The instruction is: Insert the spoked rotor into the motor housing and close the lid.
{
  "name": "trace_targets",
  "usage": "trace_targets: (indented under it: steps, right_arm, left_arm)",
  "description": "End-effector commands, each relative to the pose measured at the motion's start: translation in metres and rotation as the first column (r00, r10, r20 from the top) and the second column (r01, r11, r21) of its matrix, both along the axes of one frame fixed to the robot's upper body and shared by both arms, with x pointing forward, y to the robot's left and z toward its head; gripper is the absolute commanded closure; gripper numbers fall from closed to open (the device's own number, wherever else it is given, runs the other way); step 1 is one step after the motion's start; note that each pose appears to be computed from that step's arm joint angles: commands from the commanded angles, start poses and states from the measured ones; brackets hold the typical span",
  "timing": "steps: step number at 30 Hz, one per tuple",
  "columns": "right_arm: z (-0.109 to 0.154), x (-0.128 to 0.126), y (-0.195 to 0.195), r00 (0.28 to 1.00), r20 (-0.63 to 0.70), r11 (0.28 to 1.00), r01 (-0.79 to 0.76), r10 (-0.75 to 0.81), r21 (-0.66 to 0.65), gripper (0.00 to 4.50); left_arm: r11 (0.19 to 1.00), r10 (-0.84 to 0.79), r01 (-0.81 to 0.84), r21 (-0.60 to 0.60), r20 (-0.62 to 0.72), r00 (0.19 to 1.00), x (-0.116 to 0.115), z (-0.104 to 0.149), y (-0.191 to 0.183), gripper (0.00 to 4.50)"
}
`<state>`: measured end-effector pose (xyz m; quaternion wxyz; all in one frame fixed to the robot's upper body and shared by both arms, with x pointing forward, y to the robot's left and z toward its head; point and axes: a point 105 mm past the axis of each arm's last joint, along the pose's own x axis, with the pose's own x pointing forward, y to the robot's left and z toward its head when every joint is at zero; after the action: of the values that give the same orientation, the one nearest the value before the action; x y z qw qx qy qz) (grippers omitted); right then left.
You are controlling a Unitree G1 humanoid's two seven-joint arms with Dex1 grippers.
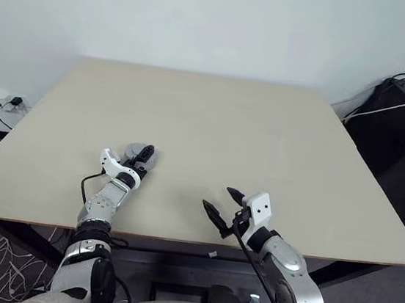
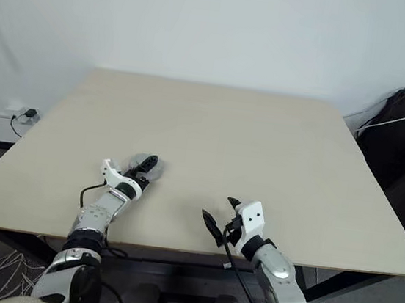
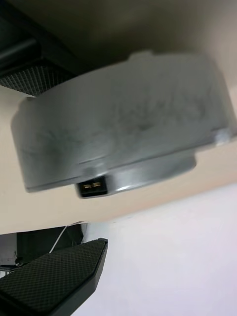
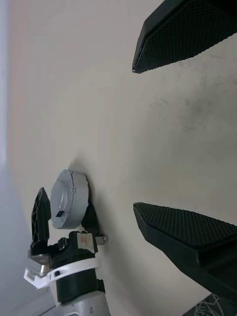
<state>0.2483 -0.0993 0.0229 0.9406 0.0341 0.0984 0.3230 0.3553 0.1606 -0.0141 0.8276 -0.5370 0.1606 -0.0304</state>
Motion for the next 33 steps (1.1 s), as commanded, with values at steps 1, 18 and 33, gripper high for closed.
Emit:
trace_targets:
  steps: [1,18,33]
  right_arm:
    - [0.011,0.006,-0.001,0.999,0.044,1.000,0.008,-0.008,0.006,0.00]
    - [0.010,0.010,0.002,1.000,0.029,1.000,-0.011,0.011,0.006,0.00]
    - [0.007,0.005,0.004,1.000,0.031,1.000,-0.001,0.001,0.000,0.00]
  left_arm:
    - [1.000,-0.004,0.004,0.001,0.030,1.000,-0.003,0.012,-0.001,0.05]
    - [0.988,-0.154,0.156,0.015,-0.087,0.984,-0.086,-0.006,-0.015,0.05]
    - [0.588,-0.548,0.384,0.712,0.002,0.837,-0.117,0.002,-0.026,0.05]
